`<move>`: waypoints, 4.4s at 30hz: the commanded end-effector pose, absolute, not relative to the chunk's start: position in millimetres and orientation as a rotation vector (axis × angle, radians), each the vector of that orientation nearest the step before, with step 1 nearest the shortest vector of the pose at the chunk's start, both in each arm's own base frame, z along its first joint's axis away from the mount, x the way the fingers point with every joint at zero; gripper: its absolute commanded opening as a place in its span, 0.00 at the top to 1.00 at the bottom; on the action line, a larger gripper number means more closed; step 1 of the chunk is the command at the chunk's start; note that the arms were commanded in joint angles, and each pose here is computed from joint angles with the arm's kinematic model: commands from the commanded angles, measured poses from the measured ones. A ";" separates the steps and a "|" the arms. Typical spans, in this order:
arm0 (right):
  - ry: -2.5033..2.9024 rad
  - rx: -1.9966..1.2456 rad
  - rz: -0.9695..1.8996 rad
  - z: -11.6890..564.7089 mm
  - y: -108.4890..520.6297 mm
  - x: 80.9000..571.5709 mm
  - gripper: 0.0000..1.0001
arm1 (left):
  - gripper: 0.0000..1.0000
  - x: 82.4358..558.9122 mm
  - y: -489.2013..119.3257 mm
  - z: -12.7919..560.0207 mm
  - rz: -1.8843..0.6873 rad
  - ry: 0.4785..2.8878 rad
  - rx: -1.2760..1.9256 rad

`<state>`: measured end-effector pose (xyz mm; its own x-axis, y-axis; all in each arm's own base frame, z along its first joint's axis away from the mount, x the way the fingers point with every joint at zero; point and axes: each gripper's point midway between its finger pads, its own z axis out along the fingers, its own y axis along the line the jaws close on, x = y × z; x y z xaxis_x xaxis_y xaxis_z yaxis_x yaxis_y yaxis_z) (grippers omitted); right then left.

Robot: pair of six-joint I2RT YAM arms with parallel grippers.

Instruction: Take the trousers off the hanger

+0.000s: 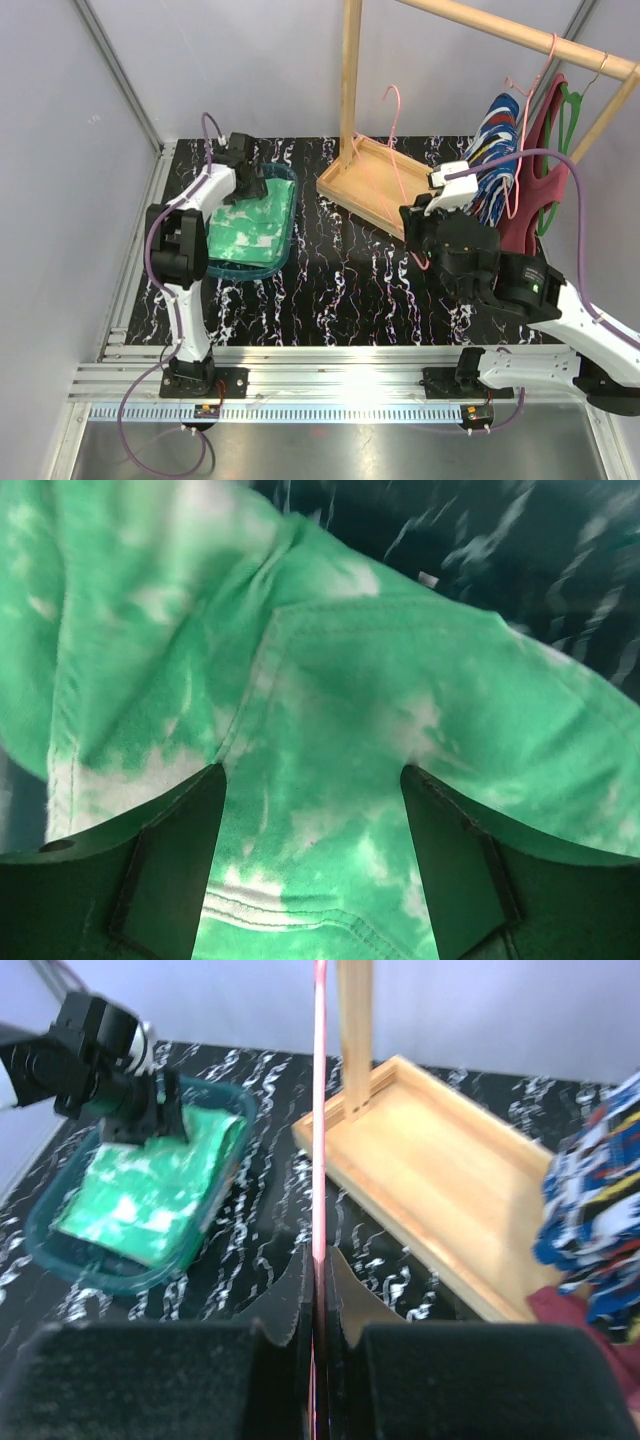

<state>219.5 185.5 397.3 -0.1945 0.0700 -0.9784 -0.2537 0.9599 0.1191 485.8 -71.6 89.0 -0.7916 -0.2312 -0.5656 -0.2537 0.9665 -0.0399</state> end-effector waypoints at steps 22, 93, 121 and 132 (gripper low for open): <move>1.575 0.091 0.062 475.6 154.9 291.7 1.00 | 0.01 436.9 -66.5 228.0 -0.213 2.312 -0.452; 1.813 0.385 -0.365 443.1 -25.0 293.4 0.03 | 0.01 252.4 -26.7 229.6 -0.032 2.104 -0.202; 1.745 0.362 -0.167 445.7 -15.8 333.9 1.00 | 0.01 252.7 -37.9 228.5 -0.084 2.111 -0.155; 1.545 0.239 -0.103 514.9 -4.1 342.4 1.00 | 0.01 251.2 -41.6 231.1 -0.106 2.101 -0.141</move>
<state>332.8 -8.4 420.5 -0.2898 0.0712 -0.9544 0.2678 0.9634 -0.0095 248.7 -34.7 221.7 -0.5390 -0.1491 -0.8290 -0.0998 0.9886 -0.1130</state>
